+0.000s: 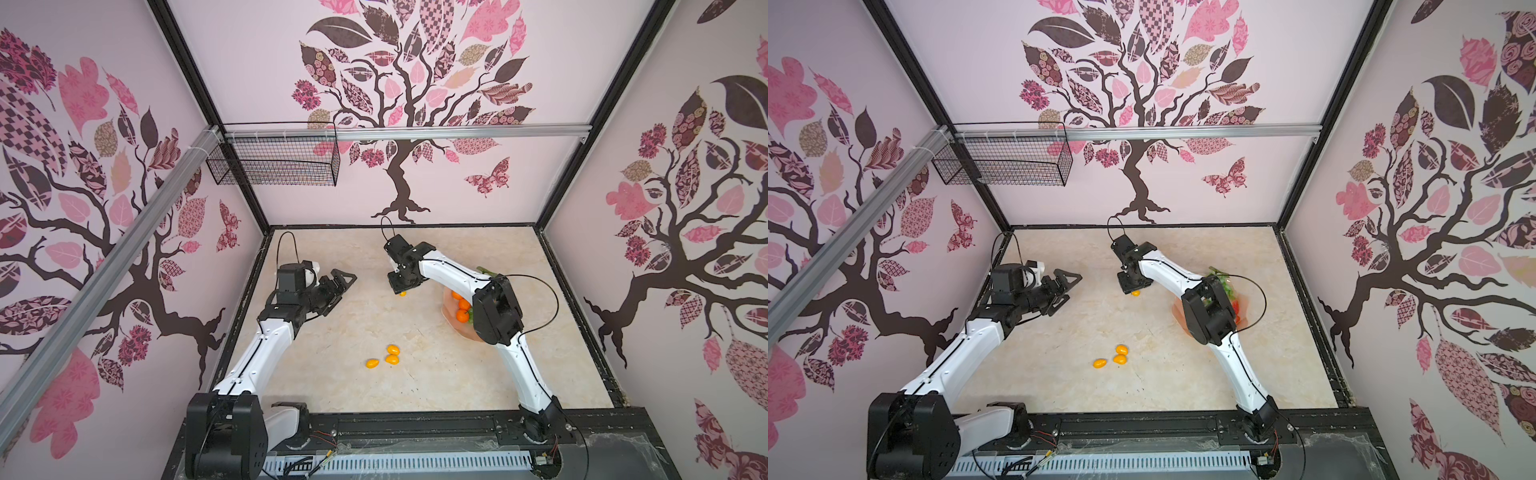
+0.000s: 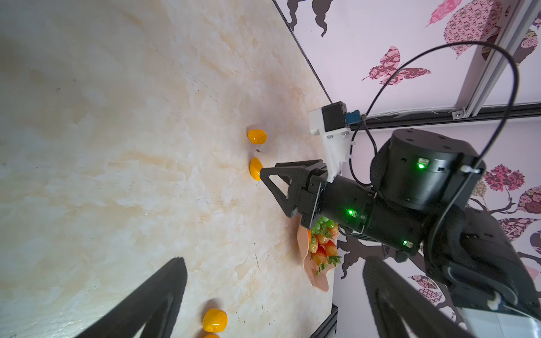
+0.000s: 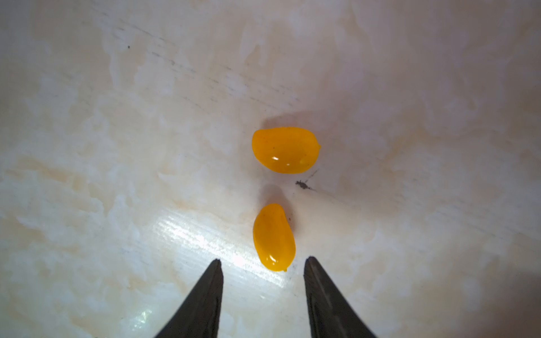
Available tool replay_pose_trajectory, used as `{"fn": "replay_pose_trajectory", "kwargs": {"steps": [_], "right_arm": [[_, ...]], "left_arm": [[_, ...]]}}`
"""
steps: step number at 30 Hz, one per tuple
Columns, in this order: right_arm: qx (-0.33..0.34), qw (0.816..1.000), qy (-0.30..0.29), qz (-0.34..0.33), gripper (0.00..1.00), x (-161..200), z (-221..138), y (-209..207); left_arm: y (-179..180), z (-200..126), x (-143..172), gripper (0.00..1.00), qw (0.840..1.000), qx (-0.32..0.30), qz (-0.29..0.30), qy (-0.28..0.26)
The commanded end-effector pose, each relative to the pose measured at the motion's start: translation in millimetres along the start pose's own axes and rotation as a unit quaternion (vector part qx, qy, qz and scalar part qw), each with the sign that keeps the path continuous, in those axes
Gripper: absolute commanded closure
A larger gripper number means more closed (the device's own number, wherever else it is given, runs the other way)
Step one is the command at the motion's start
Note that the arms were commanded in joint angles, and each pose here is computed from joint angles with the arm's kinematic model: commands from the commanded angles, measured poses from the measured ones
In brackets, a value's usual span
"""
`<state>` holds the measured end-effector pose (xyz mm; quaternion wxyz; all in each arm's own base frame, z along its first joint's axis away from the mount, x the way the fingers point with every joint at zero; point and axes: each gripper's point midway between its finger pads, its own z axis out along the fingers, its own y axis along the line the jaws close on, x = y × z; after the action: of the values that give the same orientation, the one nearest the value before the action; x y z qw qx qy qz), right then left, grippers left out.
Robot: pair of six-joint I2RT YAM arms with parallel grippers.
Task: Arrange fruit in a fruit bowl
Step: Pick up the fruit from the center of the table.
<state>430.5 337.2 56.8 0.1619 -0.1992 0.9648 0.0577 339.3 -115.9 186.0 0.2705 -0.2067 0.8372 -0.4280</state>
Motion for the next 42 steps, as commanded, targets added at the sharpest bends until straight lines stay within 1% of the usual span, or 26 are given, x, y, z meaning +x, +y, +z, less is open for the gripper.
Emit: {"fn": "replay_pose_trajectory", "kwargs": {"steps": [1, 2, 3, 4, 13, 23, 31, 35, 42], "right_arm": [[0.025, 0.999, 0.038, -0.017, 0.51, 11, 14, -7], [0.027, 0.999, 0.035, -0.017, 0.51, 8, 11, -8], [0.033, 0.998, 0.049, -0.018, 0.51, 14, 25, -10], [0.037, 0.998, 0.051, -0.019, 0.51, 14, 28, -11], [0.041, 0.997, 0.064, -0.023, 0.52, 17, 44, -11], [0.037, 0.997, 0.070, -0.023, 0.61, 20, 50, -10], [0.028, 0.997, 0.064, -0.020, 0.63, 17, 45, -7], [0.023, 0.998, 0.059, -0.015, 0.67, 14, 40, -5], [0.007, 0.999, 0.038, -0.004, 0.70, 3, 16, 1]], "left_arm": [[9, 5, 6, 0.02, 1.000, 0.001, -0.007, 0.009], [10, 5, 6, 0.02, 1.000, 0.000, -0.007, 0.009], [9, 5, 6, 0.02, 1.000, 0.001, -0.007, 0.010], [9, 5, 6, 0.02, 1.000, 0.001, -0.007, 0.009], [9, 5, 5, 0.02, 1.000, 0.002, -0.007, 0.009], [8, 4, 5, 0.02, 1.000, 0.003, -0.008, 0.009], [5, 1, 7, 0.02, 1.000, 0.003, 0.000, 0.012], [3, -1, 9, 0.02, 1.000, 0.006, 0.004, 0.013], [1, -8, 12, 0.02, 1.000, 0.001, 0.022, 0.012]]}}
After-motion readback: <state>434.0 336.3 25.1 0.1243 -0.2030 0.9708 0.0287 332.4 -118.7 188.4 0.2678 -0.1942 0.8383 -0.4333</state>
